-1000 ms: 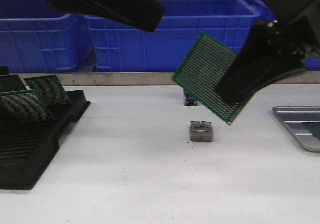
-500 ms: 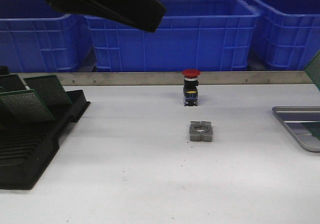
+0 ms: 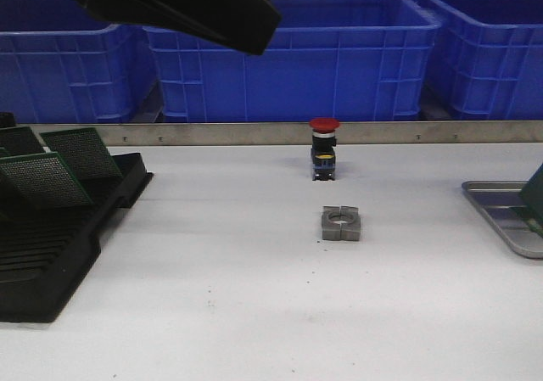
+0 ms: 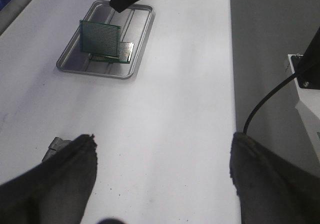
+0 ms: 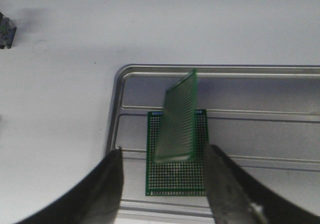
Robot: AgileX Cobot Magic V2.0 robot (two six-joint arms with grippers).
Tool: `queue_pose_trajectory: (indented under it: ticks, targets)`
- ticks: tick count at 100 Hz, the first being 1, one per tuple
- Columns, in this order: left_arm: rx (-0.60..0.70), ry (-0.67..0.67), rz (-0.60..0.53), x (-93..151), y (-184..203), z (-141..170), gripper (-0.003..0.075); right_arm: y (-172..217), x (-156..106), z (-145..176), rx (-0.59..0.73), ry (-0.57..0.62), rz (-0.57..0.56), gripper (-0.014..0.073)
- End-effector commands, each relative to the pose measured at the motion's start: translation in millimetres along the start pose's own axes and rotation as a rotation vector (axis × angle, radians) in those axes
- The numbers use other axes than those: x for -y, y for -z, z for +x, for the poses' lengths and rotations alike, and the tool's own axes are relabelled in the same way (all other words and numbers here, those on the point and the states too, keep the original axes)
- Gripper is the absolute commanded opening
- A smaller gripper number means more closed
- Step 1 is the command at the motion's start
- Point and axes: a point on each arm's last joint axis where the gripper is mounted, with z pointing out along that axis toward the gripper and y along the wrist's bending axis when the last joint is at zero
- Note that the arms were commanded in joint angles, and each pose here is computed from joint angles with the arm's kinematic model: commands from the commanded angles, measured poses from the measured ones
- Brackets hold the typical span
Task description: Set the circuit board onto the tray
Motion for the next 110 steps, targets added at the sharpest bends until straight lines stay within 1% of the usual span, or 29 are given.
queue_pose_trajectory:
  ticks: [1,26,33,40,45,47,52,54,57,66,69,79,89,99,110]
  targets:
    - [0.084,-0.013,-0.006,6,8,-21,0.0515,7,3,-11,0.066,-0.013,0.036,0.0501]
    - [0.084,-0.013,-0.006,6,8,-21,0.0514,10,1,-12,0.070,-0.009,0.023,0.0491]
    - [0.086,-0.016,-0.008,7,9,-21,0.0493,13,-2,-12,0.068,-0.004,0.000,0.0449]
    - [0.087,-0.017,-0.015,6,11,-21,0.0425,18,-5,-13,0.070,0.003,-0.021,0.0353]
    - [0.083,-0.020,-0.025,4,13,-21,0.0347,22,-8,-13,0.073,0.015,-0.039,0.0255]
    - [0.084,-0.019,-0.031,3,15,-20,0.0325,23,-9,-13,0.073,0.019,-0.046,0.0229]
    - [0.079,-0.019,-0.049,0,19,-19,0.0229,28,-12,-14,0.077,0.029,-0.064,0.0127]
    - [0.080,-0.021,-0.060,-1,22,-19,0.0204,29,-13,-14,0.075,0.033,-0.072,0.0103]
    - [0.078,-0.016,-0.078,-4,26,-18,0.0145,32,-15,-14,0.076,0.039,-0.085,0.0047]
    - [0.083,-0.005,-0.123,-11,38,-15,0.0011,38,-19,-14,0.080,0.050,-0.111,-0.0072]
    - [0.083,-0.002,-0.138,-13,44,-14,-0.0018,40,-20,-14,0.080,0.053,-0.121,-0.0068]
    - [0.074,-0.005,-0.186,-17,59,-12,-0.0017,49,-24,-16,0.107,0.075,-0.130,-0.0060]
    - [0.077,-0.013,-0.253,-18,77,-13,-0.0017,63,-27,-20,0.161,0.091,-0.119,-0.0059]
    - [0.101,0.022,-0.354,-19,95,-16,-0.0017,80,-33,-23,0.241,0.130,-0.099,-0.0059]
    - [0.131,0.062,-0.471,-17,112,-19,-0.0017,97,-43,-17,0.320,0.196,-0.080,-0.0059]
